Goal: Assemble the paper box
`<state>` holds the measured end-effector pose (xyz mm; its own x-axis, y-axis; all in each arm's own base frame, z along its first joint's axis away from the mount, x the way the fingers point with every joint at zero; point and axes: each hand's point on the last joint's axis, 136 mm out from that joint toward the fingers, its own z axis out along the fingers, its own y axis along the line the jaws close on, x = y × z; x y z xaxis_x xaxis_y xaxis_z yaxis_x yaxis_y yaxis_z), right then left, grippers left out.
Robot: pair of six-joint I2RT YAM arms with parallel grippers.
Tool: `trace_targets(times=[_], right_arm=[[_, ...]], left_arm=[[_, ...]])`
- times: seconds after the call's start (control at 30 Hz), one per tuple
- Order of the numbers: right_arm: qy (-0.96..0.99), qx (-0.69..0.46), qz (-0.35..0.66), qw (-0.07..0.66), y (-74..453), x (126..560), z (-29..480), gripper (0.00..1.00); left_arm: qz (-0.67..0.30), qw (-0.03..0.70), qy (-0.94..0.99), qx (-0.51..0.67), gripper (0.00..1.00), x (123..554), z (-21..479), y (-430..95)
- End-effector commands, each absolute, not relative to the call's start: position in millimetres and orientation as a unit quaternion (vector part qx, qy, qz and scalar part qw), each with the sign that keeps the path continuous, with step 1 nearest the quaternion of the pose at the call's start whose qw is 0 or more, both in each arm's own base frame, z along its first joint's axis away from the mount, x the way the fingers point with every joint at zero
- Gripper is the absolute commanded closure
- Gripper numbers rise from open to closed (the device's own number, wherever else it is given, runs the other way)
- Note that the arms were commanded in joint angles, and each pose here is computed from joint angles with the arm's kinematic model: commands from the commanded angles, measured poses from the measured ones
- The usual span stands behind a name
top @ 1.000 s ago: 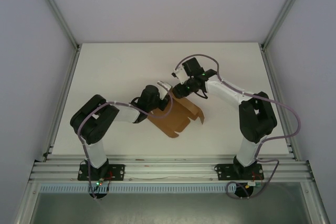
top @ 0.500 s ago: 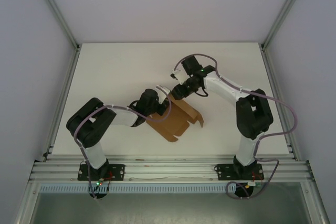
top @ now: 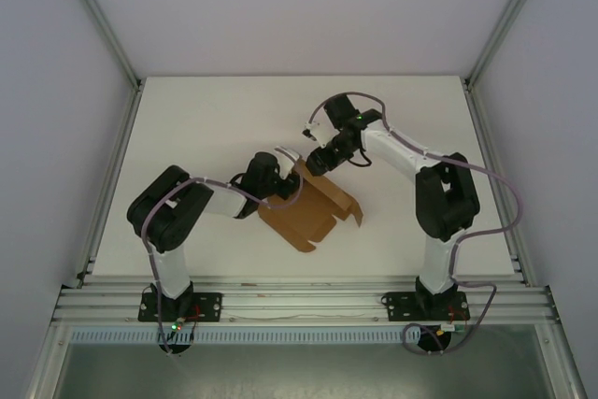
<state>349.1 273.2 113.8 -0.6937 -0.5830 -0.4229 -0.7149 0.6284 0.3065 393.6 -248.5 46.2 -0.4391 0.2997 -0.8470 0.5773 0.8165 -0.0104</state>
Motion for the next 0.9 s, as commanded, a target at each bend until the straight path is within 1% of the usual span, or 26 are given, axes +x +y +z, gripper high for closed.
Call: trace_targets(times=[0.0, 0.1, 0.17, 0.2, 0.3, 0.4, 0.47, 0.53, 0.67, 0.7, 0.73, 0.77, 0.87], right_arm=[[0.9, -0.367, 0.214, 0.096, 262, 339, 93, 0.57], [0.902, -0.363, 0.214, 0.092, 261, 340, 91, 0.57], [0.903, -0.361, 0.214, 0.092, 260, 340, 91, 0.57], [0.903, -0.36, 0.215, 0.092, 260, 340, 91, 0.57], [0.906, -0.349, 0.219, 0.097, 260, 342, 92, 0.57], [0.913, -0.328, 0.217, 0.11, 259, 348, 96, 0.55], [0.919, -0.309, 0.206, 0.134, 256, 355, 103, 0.52], [0.919, -0.295, 0.194, 0.174, 252, 362, 119, 0.48], [0.917, -0.226, 0.134, 0.3, 221, 380, 168, 0.26], [0.913, -0.204, 0.122, 0.333, 212, 381, 182, 0.18], [0.906, -0.179, 0.11, 0.367, 200, 380, 196, 0.06], [0.899, -0.159, 0.104, 0.395, 190, 376, 208, 0.0], [0.869, -0.119, 0.115, 0.466, 170, 358, 232, 0.0]], left_arm=[[-0.178, 0.475, 0.818, 0.271, 0.58, 404, 57, -263], [-0.177, 0.48, 0.817, 0.267, 0.76, 411, 59, -266], [-0.169, 0.488, 0.817, 0.257, 0.96, 417, 63, -264], [-0.164, 0.492, 0.817, 0.252, 1.0, 420, 65, -263], [-0.143, 0.499, 0.822, 0.233, 1.0, 425, 66, -256], [-0.096, 0.516, 0.827, 0.203, 1.0, 427, 63, -241], [-0.078, 0.506, 0.838, 0.189, 1.0, 425, 55, -234], [-0.077, 0.494, 0.849, 0.168, 1.0, 421, 50, -228], [-0.077, 0.506, 0.856, 0.068, 1.0, 417, 68, -204], [-0.08, 0.503, 0.859, 0.061, 1.0, 414, 73, -203], [-0.082, 0.503, 0.859, 0.049, 1.0, 411, 79, -199], [-0.084, 0.506, 0.858, 0.035, 1.0, 410, 85, -196], [-0.089, 0.512, 0.854, 0.024, 1.0, 402, 100, -190]])
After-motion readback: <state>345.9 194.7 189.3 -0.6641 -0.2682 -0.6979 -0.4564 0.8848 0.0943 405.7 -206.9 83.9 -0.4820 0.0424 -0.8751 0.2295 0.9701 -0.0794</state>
